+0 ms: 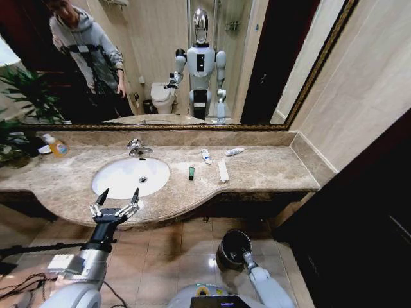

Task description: Pick up the trash from the sink and place it in the trash bin.

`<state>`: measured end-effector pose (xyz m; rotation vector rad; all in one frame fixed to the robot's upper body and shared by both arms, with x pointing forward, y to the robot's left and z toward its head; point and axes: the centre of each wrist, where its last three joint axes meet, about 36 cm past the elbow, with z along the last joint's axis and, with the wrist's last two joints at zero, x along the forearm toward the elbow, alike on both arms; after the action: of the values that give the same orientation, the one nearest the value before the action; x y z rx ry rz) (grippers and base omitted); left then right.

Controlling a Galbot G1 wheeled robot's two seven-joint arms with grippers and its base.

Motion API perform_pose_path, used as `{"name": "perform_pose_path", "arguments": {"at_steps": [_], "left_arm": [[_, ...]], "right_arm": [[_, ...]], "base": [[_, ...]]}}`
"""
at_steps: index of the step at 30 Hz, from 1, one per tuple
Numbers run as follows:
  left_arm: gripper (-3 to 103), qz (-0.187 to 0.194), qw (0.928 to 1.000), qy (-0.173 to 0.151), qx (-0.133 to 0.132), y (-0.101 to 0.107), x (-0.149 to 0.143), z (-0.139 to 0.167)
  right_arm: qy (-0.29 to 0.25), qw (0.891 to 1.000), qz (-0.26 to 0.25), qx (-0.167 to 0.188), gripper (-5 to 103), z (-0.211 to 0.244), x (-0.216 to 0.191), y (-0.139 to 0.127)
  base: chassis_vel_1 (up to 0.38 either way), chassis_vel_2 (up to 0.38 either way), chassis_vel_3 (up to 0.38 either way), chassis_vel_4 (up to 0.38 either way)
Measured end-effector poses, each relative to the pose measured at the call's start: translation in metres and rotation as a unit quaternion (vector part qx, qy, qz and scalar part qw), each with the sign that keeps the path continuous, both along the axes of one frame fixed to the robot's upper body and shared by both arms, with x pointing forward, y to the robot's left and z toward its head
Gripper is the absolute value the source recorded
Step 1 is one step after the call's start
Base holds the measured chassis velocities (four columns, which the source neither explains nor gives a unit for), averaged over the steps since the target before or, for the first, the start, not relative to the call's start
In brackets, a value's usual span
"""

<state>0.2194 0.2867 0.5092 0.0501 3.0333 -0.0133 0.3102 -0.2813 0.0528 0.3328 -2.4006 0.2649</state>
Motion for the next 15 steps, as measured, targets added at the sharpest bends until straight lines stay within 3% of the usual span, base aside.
{"name": "perform_pose_path", "arguments": {"at_steps": [5,7,8,15], "left_arm": [[100,0.000,1.0000,0.000,0.000,0.000,0.000,0.000],[100,0.000,1.0000,0.000,0.000,0.000,0.000,0.000],[100,0.000,1.0000,0.000,0.000,0.000,0.000,0.000],[100,0.000,1.0000,0.000,0.000,0.000,0.000,0.000]], "right_arm": [[-0.020,1.000,-0.020,0.002,90,0.006,-0.011,0.000],[-0.023,0.999,-0.022,0.001,90,0.007,-0.012,-0.001],[-0.028,0.999,-0.025,0.000,98,0.010,-0.015,-0.003],[-0.056,0.996,-0.061,0.009,100,0.039,-0.038,-0.010]], "base": [[0.000,0.000,0.000,0.000],[0.000,0.000,0.000,0.000],[0.000,0.000,0.000,0.000],[0.000,0.000,0.000,0.000]]}}
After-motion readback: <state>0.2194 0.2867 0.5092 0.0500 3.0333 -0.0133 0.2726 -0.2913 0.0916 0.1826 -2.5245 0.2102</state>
